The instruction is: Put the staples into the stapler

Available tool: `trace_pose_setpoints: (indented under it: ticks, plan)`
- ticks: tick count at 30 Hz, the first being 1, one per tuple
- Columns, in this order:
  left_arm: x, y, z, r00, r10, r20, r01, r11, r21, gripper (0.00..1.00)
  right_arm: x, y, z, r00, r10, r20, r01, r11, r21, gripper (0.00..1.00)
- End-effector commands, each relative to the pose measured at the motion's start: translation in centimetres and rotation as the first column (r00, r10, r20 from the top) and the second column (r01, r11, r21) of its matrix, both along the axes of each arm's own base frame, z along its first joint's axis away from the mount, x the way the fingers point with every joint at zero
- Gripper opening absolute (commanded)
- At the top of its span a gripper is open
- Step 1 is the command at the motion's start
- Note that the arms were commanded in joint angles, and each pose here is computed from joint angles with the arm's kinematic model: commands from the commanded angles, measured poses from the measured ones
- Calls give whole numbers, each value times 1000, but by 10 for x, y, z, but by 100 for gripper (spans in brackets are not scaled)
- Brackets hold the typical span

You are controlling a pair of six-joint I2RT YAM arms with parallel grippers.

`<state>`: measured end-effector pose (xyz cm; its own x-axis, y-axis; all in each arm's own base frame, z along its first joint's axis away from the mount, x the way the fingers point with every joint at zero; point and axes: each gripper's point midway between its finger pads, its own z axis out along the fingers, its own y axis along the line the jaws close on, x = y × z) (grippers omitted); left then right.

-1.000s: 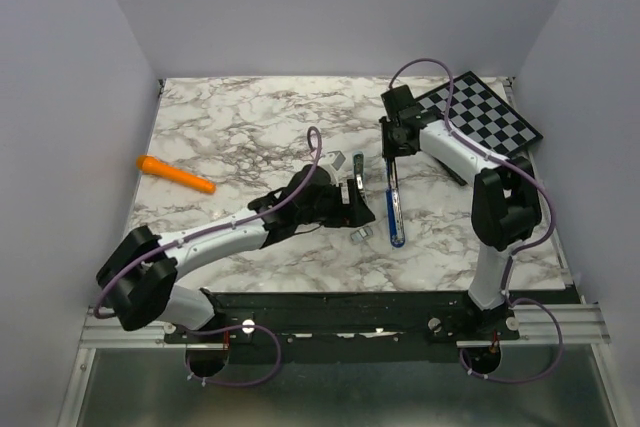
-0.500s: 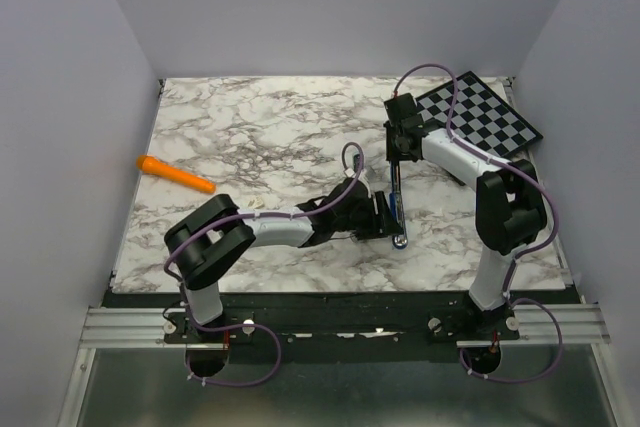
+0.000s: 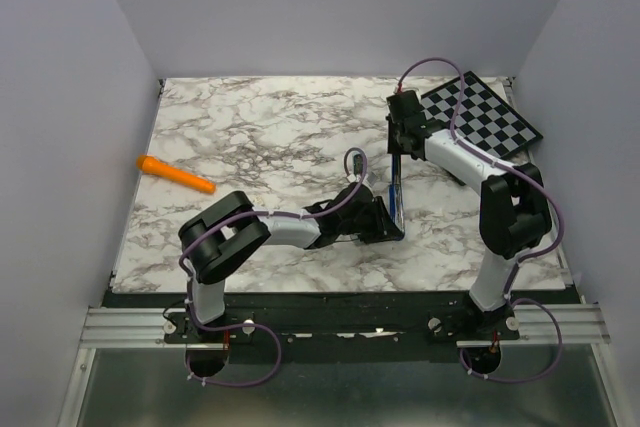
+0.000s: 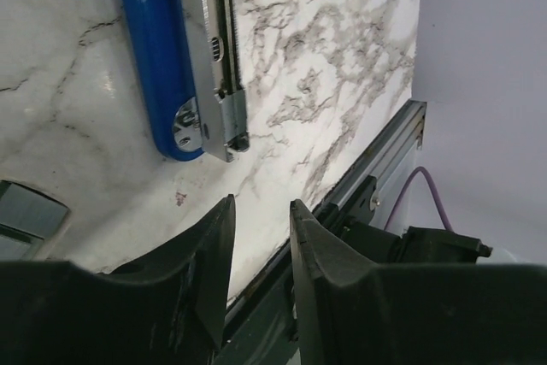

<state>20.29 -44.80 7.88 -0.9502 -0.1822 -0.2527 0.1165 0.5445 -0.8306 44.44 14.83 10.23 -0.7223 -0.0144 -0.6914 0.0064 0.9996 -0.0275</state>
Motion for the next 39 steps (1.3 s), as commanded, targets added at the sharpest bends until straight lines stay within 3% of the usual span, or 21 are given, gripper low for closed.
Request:
trace_pose_setpoints:
  ticks: [1,24,39]
  plan:
    - [4,-7,-14,1000,19,-15,-19,1000,22,38,10,-3,26,994,-31,101,29,999,21,3]
    - [26,-6,-33,996,87,-8,-86,994,61,35,8,-4,20,993,-41,110,37,999,32,3]
    - [36,-4,-46,993,113,-46,-109,990,90,25,-17,-4,30,992,-29,126,16,995,103,4]
